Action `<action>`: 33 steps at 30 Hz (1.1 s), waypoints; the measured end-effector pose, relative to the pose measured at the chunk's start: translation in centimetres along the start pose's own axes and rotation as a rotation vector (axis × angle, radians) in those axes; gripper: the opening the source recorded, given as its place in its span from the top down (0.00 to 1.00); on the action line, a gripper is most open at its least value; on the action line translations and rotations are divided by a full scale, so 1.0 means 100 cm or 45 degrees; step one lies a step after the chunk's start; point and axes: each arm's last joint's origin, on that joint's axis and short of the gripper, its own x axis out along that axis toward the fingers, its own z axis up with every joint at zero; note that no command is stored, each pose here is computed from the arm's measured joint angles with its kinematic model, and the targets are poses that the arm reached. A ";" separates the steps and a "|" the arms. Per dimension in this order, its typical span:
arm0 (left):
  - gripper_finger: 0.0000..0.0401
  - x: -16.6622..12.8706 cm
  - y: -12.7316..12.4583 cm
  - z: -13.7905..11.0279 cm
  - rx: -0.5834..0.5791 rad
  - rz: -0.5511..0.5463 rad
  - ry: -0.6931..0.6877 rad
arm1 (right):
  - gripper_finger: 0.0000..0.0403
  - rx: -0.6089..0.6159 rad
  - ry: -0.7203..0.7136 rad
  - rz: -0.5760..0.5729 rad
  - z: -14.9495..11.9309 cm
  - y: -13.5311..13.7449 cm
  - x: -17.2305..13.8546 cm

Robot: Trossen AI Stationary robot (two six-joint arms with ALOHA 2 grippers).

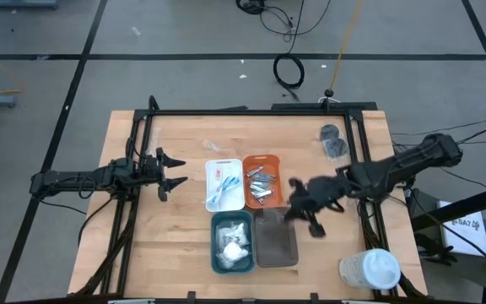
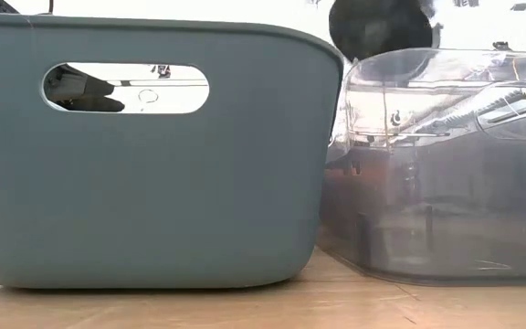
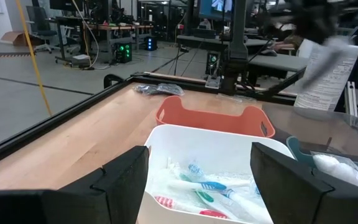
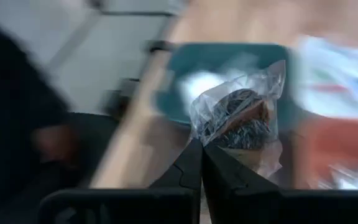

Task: Pick & Place Travel size toiletries
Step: Put the top hairbrush into the gray bin, then put the bottom hairbrush into the gray bin

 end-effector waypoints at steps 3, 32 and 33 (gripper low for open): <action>0.32 0.000 0.000 0.000 0.000 0.000 0.000 | 1.00 -0.057 -0.045 0.215 -0.009 0.016 0.013; 0.32 0.000 0.000 0.000 0.000 0.000 0.000 | 0.62 0.053 -0.099 0.369 -0.034 0.000 0.038; 0.32 0.000 0.000 0.000 0.000 0.000 0.000 | 0.60 0.055 -0.103 0.358 -0.033 -0.003 0.038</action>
